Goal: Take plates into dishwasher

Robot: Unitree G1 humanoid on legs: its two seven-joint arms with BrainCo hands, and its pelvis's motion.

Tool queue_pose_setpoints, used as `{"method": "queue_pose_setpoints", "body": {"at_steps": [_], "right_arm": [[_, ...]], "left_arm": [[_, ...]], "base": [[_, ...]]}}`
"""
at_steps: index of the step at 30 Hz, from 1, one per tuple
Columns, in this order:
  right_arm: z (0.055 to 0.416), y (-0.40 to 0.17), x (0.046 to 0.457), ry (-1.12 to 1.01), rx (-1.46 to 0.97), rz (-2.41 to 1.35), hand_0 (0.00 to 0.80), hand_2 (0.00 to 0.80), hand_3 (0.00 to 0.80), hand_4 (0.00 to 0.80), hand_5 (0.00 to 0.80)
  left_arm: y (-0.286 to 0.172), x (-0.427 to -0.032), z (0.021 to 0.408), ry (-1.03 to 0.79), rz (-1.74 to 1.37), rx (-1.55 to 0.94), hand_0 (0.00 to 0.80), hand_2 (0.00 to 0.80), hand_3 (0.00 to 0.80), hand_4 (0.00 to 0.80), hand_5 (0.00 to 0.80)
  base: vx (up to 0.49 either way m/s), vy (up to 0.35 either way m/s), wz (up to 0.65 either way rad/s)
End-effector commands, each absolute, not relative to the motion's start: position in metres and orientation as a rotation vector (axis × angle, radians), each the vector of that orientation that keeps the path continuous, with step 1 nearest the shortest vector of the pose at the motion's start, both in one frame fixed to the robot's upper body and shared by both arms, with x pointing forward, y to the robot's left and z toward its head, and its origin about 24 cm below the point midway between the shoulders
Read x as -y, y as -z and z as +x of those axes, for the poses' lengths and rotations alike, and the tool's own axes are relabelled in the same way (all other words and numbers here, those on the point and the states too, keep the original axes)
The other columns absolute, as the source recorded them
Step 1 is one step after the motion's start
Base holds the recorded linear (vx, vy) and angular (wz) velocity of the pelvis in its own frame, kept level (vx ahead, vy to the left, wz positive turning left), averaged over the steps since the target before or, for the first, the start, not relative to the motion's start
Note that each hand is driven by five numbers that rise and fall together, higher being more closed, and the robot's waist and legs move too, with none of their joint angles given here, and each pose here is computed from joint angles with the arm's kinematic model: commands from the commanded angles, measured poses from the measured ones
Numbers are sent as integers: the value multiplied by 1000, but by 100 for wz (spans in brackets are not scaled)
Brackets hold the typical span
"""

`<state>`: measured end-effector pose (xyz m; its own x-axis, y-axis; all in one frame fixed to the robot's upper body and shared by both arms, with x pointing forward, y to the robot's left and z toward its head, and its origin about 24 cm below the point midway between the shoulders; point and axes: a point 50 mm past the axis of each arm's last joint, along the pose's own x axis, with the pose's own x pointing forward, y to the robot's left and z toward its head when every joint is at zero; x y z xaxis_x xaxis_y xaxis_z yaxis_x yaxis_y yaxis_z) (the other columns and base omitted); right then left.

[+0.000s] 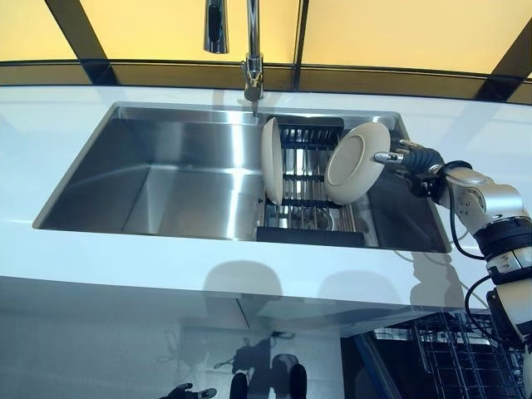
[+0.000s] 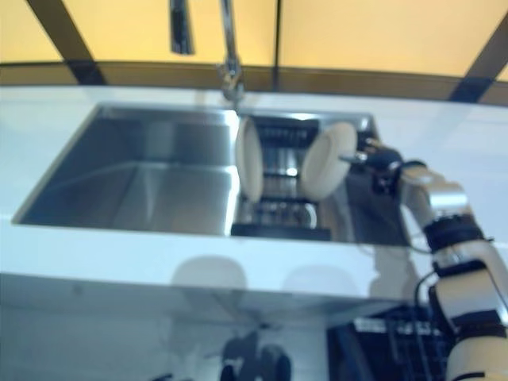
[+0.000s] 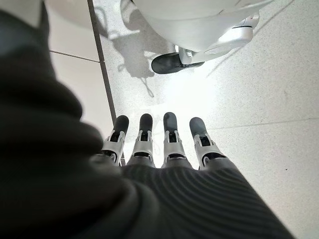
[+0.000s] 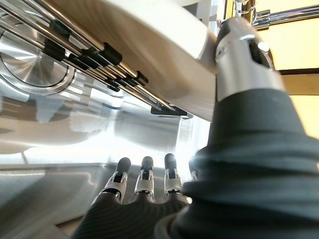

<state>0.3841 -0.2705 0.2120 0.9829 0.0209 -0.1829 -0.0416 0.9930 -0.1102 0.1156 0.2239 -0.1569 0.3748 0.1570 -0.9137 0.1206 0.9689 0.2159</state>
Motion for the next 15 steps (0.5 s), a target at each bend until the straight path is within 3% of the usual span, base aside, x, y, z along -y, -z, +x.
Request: {"method": "queue_pose_setpoints", "body": {"at_steps": [1, 15], "right_arm": [[389, -226, 250, -108, -125, -80, 0, 0, 0, 0, 0], [393, -227, 221, -197, -134, 74, 0, 0, 0, 0, 0]], "left_arm": [[156, -237, 114, -29, 319, -1224, 0, 0, 0, 0, 0], [158, -234, 109, -30, 298, -1238, 0, 0, 0, 0, 0]], "base": [[0, 0, 0], [1, 1, 0]]}}
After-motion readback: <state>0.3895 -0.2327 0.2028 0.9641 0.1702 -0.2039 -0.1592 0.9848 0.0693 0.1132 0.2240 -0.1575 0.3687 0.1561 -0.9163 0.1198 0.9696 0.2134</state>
